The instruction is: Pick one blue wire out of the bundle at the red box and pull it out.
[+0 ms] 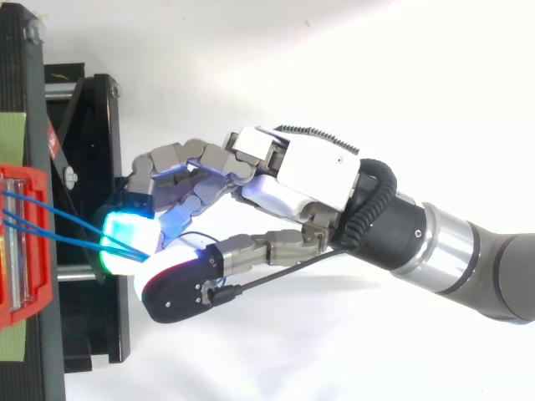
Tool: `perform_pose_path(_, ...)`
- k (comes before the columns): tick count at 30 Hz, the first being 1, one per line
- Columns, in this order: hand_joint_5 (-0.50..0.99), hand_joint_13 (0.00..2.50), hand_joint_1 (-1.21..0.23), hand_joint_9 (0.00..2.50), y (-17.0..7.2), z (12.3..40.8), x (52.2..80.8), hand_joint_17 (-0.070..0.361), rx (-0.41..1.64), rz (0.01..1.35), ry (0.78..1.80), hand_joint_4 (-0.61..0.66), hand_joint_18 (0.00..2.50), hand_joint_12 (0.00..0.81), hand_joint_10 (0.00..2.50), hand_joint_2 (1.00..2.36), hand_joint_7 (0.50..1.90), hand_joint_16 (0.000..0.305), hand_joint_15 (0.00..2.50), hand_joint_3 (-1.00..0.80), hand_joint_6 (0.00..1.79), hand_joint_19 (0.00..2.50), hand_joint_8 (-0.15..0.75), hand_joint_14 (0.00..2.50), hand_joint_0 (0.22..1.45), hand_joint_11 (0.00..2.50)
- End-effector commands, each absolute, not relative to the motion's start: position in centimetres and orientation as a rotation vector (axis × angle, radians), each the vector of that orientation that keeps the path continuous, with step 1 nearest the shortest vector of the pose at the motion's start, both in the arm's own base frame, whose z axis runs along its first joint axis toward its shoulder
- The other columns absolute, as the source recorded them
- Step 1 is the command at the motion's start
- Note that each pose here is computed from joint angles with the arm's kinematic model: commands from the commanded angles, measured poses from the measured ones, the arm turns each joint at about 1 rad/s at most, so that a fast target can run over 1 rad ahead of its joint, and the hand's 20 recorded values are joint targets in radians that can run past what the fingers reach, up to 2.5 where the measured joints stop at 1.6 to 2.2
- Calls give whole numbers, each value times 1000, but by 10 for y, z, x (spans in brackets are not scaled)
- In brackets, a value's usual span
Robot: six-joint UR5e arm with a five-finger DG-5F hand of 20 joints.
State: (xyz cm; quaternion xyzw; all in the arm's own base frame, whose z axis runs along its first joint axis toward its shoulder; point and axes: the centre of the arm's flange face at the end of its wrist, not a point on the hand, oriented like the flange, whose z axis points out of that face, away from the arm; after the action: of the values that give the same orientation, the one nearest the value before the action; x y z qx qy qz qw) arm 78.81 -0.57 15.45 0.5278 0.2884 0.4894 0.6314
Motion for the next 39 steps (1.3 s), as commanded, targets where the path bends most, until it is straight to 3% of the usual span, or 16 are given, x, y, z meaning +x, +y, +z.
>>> perform_pose_path(1, -82, 635, -703, 1085, -6, 155, 788, 113, 1208, 1120, 660, 93, 338, 328, 23, 1010, 1228, 50, 412, -364, 822, 299, 166, 16, 593, 755)
perform_pose_path(3, -82, 635, -740, 1083, -6, 154, 788, 112, 1209, 1119, 661, 80, 340, 331, 22, 1013, 1269, 50, 407, -303, 822, 297, 180, 18, 591, 771)
perform_pose_path(6, -104, 655, -815, 1062, -6, 154, 788, 123, 1209, 1118, 663, 117, 380, 359, 19, 1014, 1191, 55, 413, -199, 868, 277, 225, 16, 594, 795)
perform_pose_path(9, -127, 631, -862, 1011, -6, 155, 788, 121, 1208, 1120, 660, 72, 365, 357, 20, 1016, 1221, 54, 409, -153, 889, 265, 234, 16, 613, 833)
perform_pose_path(13, -136, 598, -880, 982, -6, 155, 788, 120, 1205, 1115, 663, 138, 350, 352, 21, 1015, 1222, 53, 386, -224, 884, 268, 227, 15, 622, 796)
perform_pose_path(16, -126, 583, -790, 981, -6, 155, 788, 120, 1205, 1115, 663, 217, 310, 342, 21, 1011, 1187, 53, 371, -298, 859, 284, 209, 15, 581, 716)
perform_pose_path(17, -110, 575, -771, 982, -6, 155, 788, 119, 1205, 1115, 663, 230, 300, 337, 19, 1011, 1304, 53, 369, -305, 812, 292, 203, 15, 579, 702)
perform_pose_path(21, -85, 578, -718, 1027, -6, 155, 788, 119, 1204, 1113, 665, 183, 296, 334, 19, 1012, 1314, 53, 362, -294, 771, 298, 171, 15, 580, 642)
perform_pose_path(24, -79, 605, -730, 1025, -6, 155, 788, 134, 1201, 1108, 668, 75, 342, 366, 17, 1011, 1253, 60, 344, -188, 777, 266, 198, 13, 584, 608)
perform_pose_path(25, -92, 605, -746, 1015, -6, 155, 788, 141, 1201, 1108, 668, 44, 362, 377, 18, 1009, 1176, 62, 336, -131, 809, 255, 217, 14, 582, 620)
perform_pose_path(27, -133, 599, -797, 969, -6, 155, 788, 147, 1201, 1108, 668, 44, 378, 400, 19, 1002, 1084, 66, 343, -30, 869, 234, 249, 12, 595, 695)
perform_pose_path(31, -148, 584, -830, 962, -6, 155, 788, 145, 1199, 1110, 664, 134, 366, 398, 18, 1005, 1056, 64, 344, -26, 884, 227, 250, 12, 605, 745)
perform_pose_path(33, -134, 578, -798, 988, -6, 155, 789, 146, 1198, 1112, 662, 188, 365, 388, 15, 1006, 1151, 65, 299, -102, 847, 236, 227, 11, 576, 621)
perform_pose_path(35, -98, 567, -743, 1017, -6, 156, 789, 147, 1197, 1112, 661, 165, 355, 380, 14, 1007, 1258, 65, 258, -145, 777, 242, 184, 9, 564, 513)
perform_pose_path(39, -62, 571, -704, 1057, -5, 156, 789, 145, 1195, 1117, 655, 90, 352, 368, 12, 1005, 1275, 65, 246, -122, 712, 237, 173, 9, 573, 435)
